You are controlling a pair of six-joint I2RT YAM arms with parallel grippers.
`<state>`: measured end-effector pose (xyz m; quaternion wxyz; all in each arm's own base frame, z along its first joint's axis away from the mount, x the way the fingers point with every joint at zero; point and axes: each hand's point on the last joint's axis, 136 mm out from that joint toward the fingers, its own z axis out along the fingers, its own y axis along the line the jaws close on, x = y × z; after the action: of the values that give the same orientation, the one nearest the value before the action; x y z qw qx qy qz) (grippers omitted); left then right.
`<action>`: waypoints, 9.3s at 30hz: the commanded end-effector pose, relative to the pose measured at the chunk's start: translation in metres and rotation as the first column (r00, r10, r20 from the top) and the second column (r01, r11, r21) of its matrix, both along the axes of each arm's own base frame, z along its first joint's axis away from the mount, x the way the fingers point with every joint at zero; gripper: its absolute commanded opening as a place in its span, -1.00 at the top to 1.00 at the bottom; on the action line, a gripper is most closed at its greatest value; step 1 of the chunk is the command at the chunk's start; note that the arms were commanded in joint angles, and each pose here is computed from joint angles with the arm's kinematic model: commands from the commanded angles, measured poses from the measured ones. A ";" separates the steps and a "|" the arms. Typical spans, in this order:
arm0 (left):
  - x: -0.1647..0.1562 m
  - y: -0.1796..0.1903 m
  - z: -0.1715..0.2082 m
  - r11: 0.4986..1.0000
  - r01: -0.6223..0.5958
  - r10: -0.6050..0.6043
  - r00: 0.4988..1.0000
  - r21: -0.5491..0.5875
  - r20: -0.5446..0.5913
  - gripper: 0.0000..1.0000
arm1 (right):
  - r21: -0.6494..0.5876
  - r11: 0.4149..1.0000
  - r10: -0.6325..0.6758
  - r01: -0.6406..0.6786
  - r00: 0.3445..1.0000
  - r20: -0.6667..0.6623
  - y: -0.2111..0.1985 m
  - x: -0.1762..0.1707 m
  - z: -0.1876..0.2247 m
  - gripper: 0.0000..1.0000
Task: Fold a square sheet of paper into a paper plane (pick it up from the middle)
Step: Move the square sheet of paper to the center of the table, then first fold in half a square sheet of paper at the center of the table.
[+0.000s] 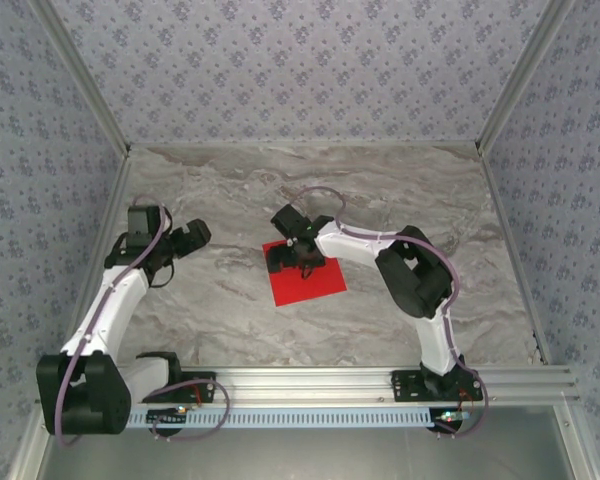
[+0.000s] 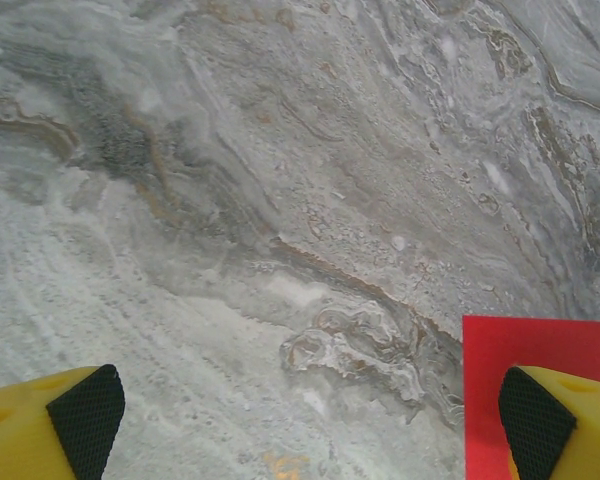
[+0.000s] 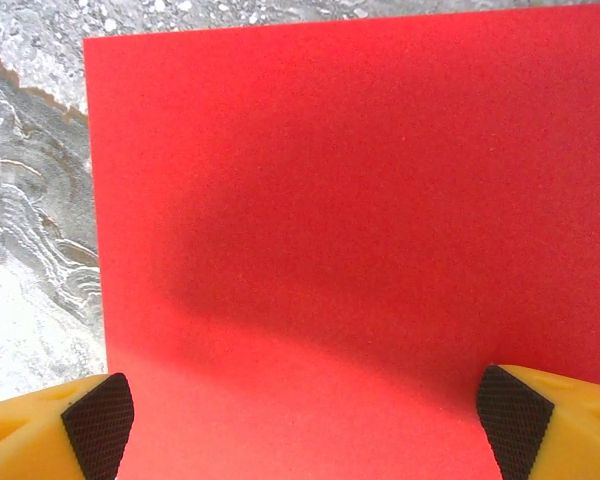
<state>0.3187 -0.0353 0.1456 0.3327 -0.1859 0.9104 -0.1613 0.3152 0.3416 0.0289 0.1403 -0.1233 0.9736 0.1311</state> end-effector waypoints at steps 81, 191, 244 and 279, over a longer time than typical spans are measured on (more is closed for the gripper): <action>0.003 -0.116 -0.041 0.977 0.069 -0.087 0.993 -0.200 -0.081 -0.98 | -0.384 0.907 -0.249 0.171 0.955 -0.164 -0.156 -0.074 -0.062 -0.80; -0.009 -0.297 -0.038 0.626 0.479 -0.568 0.821 -0.615 0.061 0.87 | 0.738 0.617 0.006 0.273 0.936 -0.352 -0.119 -0.014 0.070 0.32; -0.017 -0.267 -0.067 0.798 0.434 -0.528 0.837 -0.417 -0.139 0.18 | 0.257 0.956 -0.055 0.140 0.949 -0.311 -0.106 -0.026 -0.003 0.15; -0.024 -0.281 -0.095 0.760 0.447 -0.580 0.794 -0.473 -0.181 0.63 | 0.333 0.932 -0.032 0.141 0.950 -0.311 -0.094 -0.026 0.012 0.01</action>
<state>0.2949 -0.3088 0.0452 0.0803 -0.0254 0.9166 -0.3908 0.2883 0.2434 0.0441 0.0267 -0.0254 0.9458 0.3226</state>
